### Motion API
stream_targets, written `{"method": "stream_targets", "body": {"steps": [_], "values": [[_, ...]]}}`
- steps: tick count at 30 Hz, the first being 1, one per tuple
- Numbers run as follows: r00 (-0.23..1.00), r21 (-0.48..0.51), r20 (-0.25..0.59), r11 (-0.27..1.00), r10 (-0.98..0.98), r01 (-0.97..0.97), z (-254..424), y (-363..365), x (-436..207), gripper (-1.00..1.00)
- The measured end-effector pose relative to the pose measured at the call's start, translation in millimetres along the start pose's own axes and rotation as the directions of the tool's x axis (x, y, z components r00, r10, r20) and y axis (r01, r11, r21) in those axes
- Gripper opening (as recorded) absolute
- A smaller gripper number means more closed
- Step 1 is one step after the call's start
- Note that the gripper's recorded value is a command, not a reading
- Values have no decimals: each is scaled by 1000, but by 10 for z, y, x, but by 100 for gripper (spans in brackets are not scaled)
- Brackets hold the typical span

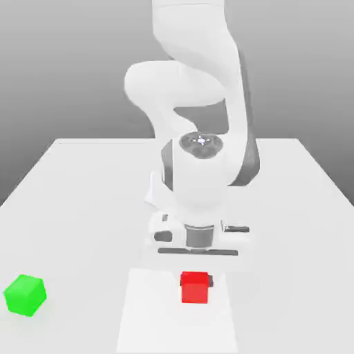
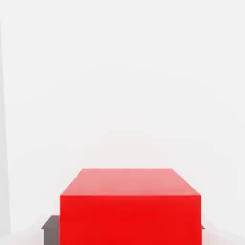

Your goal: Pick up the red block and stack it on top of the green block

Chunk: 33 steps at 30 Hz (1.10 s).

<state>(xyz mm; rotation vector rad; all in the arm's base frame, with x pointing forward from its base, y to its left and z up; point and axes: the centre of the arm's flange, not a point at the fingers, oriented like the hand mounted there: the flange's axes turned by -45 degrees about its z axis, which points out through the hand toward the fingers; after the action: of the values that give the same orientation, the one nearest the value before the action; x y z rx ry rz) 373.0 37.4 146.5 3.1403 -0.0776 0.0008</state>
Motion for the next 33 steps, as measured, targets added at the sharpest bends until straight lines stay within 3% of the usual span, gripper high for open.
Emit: {"method": "stream_targets", "body": {"steps": [7, 13, 15, 23, 29, 33], "values": [[1000, 0, 0, 1000, 16, -16, -578, 23, 19, -100], [947, -1, -1, 947, 320, -320, -717, 581, 308, -100], [872, -2, -1, 872, 490, -490, -749, 1090, 373, -100], [538, -1, -1, 538, 843, -843, -879, 2201, 473, -100], [200, 1, 0, 200, 980, -980, -981, 3073, 337, -100], [129, 1, 0, 129, 992, -992, -618, 3249, 306, -100]]}}
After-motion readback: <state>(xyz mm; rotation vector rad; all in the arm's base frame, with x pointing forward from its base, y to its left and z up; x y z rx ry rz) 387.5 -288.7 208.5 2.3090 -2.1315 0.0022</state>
